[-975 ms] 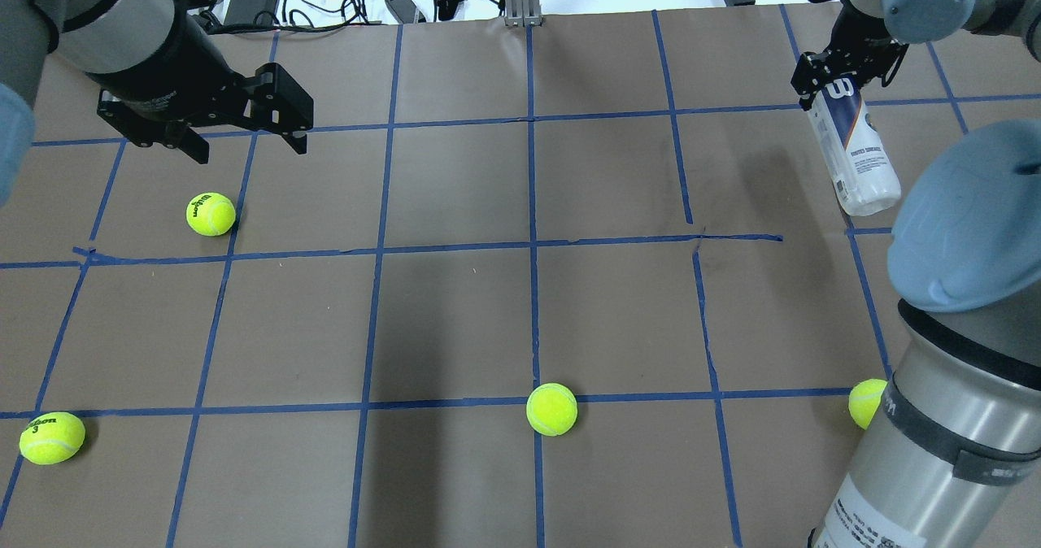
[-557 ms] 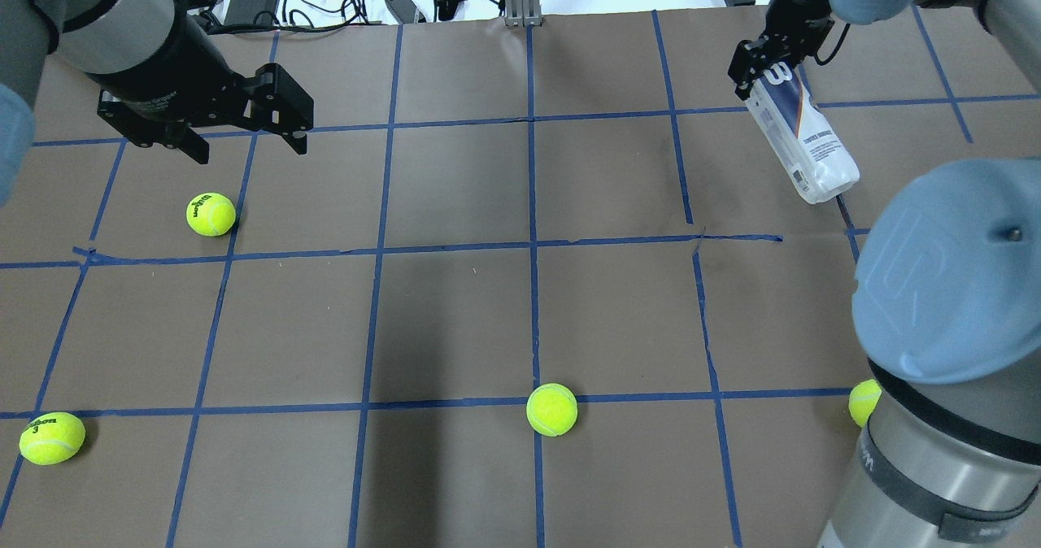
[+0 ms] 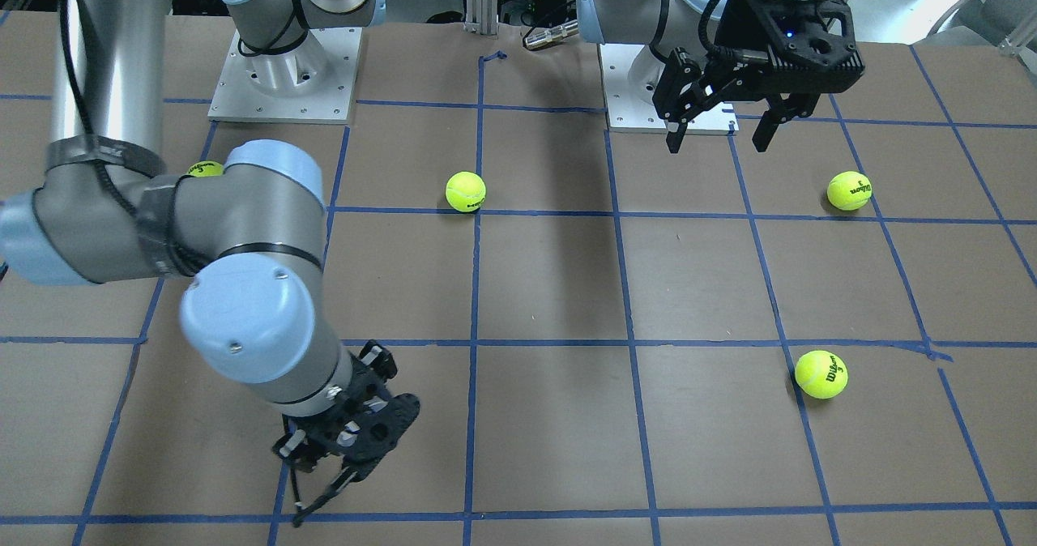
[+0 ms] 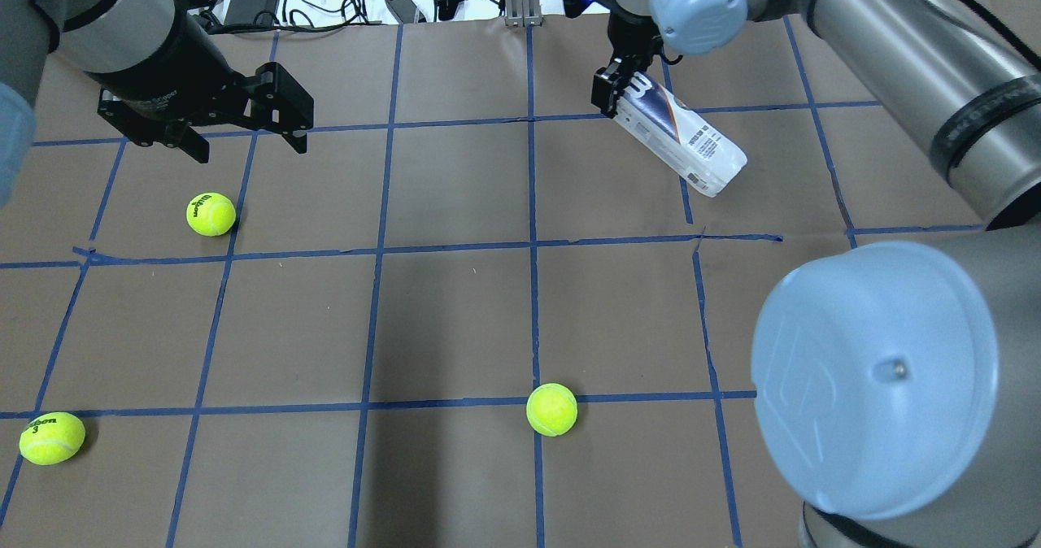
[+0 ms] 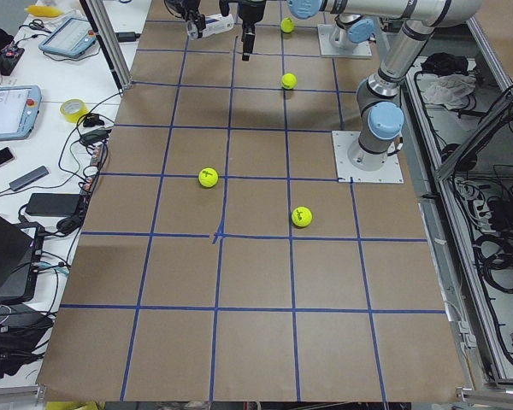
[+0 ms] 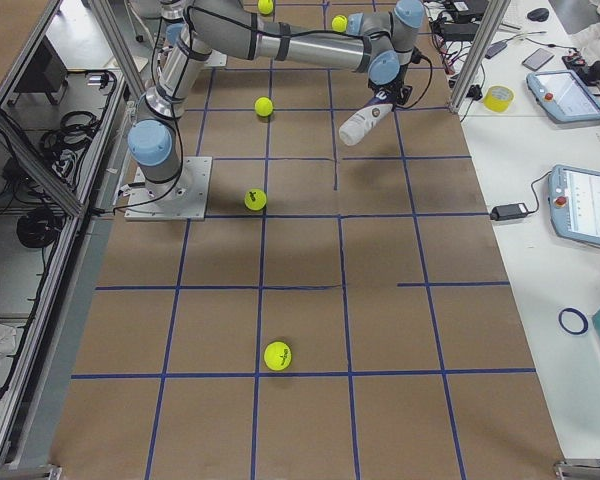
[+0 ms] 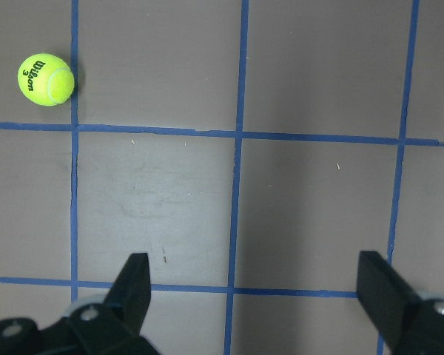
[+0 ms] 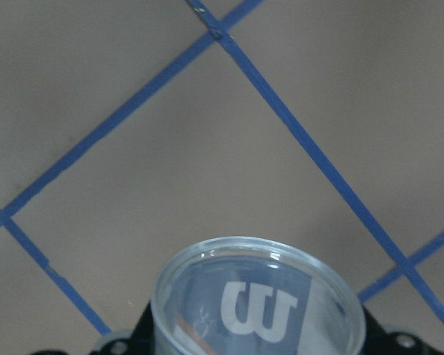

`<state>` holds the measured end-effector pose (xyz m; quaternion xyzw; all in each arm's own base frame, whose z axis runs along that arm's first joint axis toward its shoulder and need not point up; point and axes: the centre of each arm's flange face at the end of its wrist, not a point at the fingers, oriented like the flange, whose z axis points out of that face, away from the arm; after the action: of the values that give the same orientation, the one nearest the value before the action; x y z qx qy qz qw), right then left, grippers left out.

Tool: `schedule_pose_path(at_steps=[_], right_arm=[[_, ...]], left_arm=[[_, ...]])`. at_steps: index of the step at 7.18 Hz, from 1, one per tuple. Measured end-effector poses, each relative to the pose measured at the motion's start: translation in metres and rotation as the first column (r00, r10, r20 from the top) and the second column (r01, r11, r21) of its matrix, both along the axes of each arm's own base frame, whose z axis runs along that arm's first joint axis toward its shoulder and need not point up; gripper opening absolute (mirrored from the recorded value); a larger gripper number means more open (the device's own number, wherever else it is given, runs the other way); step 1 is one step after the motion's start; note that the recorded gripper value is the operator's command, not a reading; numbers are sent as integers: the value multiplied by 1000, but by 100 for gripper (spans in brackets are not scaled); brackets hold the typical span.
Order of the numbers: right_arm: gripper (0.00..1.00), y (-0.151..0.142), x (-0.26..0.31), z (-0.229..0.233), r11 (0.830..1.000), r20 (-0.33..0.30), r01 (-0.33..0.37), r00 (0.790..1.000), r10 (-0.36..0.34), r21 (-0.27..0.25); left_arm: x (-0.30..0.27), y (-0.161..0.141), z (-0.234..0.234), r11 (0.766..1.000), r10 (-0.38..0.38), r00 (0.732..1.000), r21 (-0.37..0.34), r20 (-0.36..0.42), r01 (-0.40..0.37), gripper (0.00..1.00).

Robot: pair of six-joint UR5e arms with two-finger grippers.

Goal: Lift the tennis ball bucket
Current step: 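Carry the can with the right gripper toward the table centre, tipping it sideways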

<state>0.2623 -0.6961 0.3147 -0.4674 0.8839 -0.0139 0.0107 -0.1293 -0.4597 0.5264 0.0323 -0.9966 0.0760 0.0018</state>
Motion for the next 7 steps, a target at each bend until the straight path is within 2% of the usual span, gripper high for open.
schedule_pose_path(at_steps=[1,2,3,4,5,7], right_arm=[[2,18,43,0,992,-2,-126,992,126,-2],[2,36,80,-2,967,-2,-255,967,255,-1],[5,51,107,-8,938,-6,-346,938,346,3],[6,65,129,-18,911,-7,-413,910,413,9],[12,79,150,-29,881,-6,-473,881,473,-1],[11,104,193,-48,819,-2,-573,820,573,-30]], left_arm=[[0,0,0,1000,1,1000,0,-1,-1,100],[1,-1,0,1000,2,1000,-1,-1,-2,100],[1,-3,-2,1000,0,1000,-2,-3,0,100],[2,-6,-4,1000,-2,1000,2,-4,2,100],[2,-10,-7,1000,-3,1000,4,-4,3,100],[2,-14,-7,1000,-2,1000,-22,-4,2,100]])
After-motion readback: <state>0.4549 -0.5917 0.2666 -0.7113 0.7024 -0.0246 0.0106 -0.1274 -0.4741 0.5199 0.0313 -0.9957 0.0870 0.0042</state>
